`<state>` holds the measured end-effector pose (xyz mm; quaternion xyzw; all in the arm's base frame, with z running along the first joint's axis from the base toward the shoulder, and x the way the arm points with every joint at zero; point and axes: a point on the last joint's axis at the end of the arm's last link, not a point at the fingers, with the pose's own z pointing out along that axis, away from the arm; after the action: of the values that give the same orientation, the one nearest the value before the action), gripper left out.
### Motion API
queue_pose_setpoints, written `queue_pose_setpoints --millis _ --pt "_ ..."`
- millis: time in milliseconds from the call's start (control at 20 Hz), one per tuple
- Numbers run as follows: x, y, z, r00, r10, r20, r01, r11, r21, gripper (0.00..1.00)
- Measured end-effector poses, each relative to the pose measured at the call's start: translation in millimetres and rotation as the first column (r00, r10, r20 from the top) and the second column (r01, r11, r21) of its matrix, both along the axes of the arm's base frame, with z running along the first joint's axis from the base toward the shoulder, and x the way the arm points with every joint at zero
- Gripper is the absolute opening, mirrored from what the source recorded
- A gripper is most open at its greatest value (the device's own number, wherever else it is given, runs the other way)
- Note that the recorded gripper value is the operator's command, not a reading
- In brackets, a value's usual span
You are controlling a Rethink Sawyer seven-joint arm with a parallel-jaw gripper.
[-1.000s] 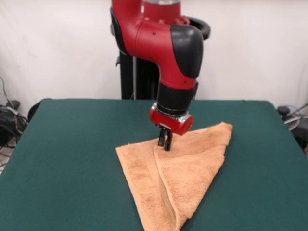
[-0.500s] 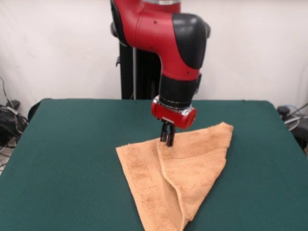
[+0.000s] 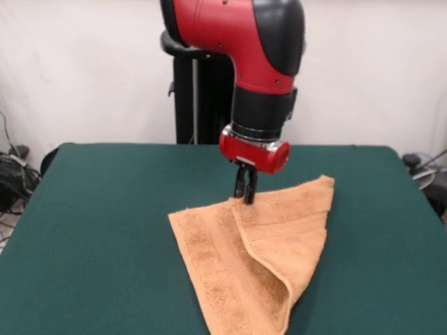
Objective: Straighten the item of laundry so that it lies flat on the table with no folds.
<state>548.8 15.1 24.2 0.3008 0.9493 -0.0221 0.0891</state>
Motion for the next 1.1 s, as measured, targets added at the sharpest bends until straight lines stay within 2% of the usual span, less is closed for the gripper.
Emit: queue_pose_setpoints --millis 150,400,750,1100 --pt "5.4 1 2 1.000 -0.004 0.010 0.004 1.000 0.019 0.00" --pt "18.4 8 -2 0.999 -0.018 0.033 0.016 0.996 0.083 0.00" --pt "36.5 34 -17 0.996 -0.025 0.088 0.009 0.985 0.174 0.00" --pt "42.8 82 -39 0.995 -0.026 0.101 -0.005 0.955 0.295 0.00"
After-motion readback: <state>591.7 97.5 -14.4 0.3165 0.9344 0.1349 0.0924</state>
